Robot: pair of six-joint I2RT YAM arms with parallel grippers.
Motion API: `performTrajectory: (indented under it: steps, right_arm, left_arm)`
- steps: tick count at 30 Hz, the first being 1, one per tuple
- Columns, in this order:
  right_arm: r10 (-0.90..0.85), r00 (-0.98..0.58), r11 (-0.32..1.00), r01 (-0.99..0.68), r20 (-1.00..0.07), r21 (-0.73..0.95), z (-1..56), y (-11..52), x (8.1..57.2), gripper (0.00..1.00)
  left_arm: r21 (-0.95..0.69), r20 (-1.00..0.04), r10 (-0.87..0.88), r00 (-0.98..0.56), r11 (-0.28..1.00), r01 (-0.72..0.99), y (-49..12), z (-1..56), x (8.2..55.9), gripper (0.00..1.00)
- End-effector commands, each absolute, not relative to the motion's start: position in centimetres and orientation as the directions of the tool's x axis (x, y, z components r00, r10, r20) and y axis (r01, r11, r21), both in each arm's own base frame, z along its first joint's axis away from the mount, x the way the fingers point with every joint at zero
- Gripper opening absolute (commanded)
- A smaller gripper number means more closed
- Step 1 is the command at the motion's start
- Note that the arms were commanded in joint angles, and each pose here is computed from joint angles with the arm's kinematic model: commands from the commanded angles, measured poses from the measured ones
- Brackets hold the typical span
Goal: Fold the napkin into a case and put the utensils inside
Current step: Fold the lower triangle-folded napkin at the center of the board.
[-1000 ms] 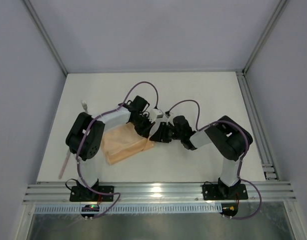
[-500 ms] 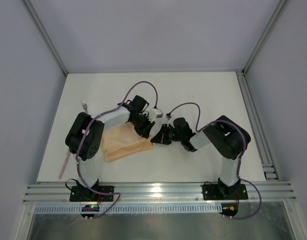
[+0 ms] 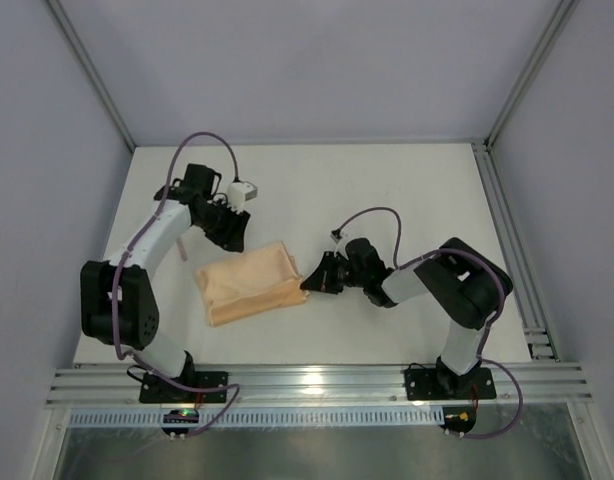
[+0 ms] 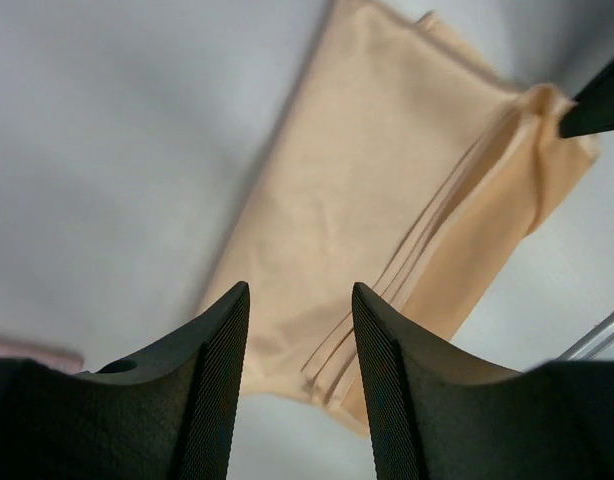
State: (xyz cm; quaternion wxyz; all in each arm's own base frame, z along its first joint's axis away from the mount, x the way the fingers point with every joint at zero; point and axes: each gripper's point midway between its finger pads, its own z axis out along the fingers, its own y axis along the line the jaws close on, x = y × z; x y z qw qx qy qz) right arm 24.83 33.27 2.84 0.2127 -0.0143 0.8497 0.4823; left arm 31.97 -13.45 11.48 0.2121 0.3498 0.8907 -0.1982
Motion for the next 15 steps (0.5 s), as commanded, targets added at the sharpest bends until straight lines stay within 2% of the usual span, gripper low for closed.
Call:
performTrajectory:
  steps: [1,4,7,10,15]
  right_arm:
    - [0.157,-0.884,0.528,-0.301,-0.440,0.794,4.9,33.9,24.5,0.03]
    - [0.135,-0.890,0.535,-0.305,-0.436,0.788,4.9,34.1,23.8,0.03]
    - [0.129,-0.896,0.537,-0.298,-0.426,0.789,4.7,34.3,23.6,0.03]
    - [0.121,-0.900,0.541,-0.294,-0.419,0.788,4.5,34.7,23.8,0.03]
    - [0.110,-0.902,0.551,-0.293,-0.417,0.781,4.2,34.6,23.7,0.03]
  left_arm:
    - [-0.136,-0.434,0.491,-0.756,0.793,0.594,-7.4,10.7,30.2,0.48]
    - [-0.042,-0.439,0.479,-0.760,0.834,0.550,-4.7,10.4,30.7,0.55]
    - [-0.045,-0.422,0.466,-0.778,0.846,0.531,-4.1,9.4,30.7,0.55]
    - [-0.118,-0.465,0.455,-0.759,0.818,0.563,-6.0,9.3,30.9,0.56]
    - [-0.083,-0.530,0.556,-0.640,0.718,0.692,-11.3,9.5,33.5,0.57]
